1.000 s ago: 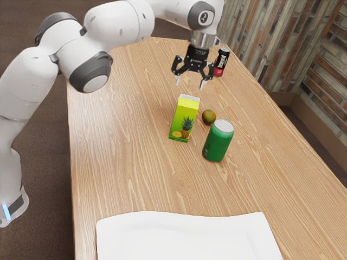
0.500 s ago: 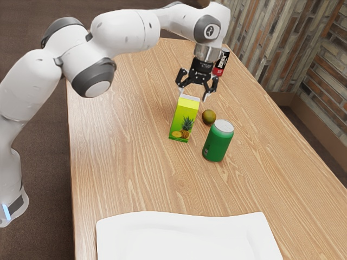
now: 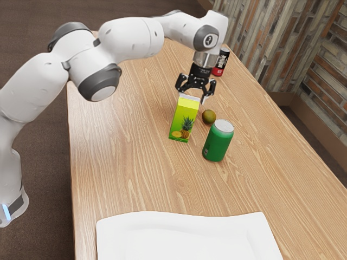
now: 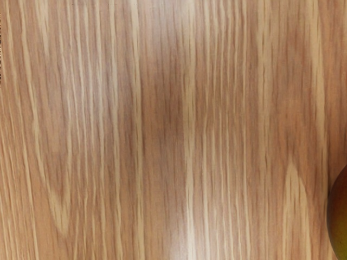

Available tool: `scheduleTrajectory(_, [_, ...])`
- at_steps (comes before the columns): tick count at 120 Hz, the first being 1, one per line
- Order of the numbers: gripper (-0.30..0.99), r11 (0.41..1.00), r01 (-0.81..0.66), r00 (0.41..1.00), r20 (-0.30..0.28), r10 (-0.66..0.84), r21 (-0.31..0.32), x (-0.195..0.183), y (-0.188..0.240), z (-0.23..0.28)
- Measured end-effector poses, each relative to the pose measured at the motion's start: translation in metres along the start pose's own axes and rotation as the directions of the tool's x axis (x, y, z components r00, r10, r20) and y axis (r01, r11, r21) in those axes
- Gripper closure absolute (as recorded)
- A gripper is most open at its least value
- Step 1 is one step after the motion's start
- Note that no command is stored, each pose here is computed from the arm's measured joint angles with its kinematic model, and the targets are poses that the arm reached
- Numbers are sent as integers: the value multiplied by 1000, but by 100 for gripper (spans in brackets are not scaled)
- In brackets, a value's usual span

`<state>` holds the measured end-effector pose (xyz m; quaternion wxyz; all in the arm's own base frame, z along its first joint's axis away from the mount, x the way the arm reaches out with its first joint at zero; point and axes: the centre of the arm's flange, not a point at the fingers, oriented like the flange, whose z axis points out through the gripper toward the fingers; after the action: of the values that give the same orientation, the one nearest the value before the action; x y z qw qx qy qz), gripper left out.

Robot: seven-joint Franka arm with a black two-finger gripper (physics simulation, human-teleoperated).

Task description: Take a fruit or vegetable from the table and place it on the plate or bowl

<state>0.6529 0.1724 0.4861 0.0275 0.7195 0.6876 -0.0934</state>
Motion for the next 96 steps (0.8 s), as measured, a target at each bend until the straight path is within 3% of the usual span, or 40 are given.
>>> scheduleTrajectory(22, [0, 1000, -9, 1000, 0, 9, -5, -2, 6, 7])
scheduleTrajectory(39, [0, 999, 28, 1000, 2, -28, -16, 23, -2, 4])
scheduleTrajectory(56, [0, 1000, -9, 1000, 16, 9, -24, 6, 11, 15])
scheduleTrajectory(96, [0, 993, -25, 999, -49, 19, -115, 6, 33, 21])
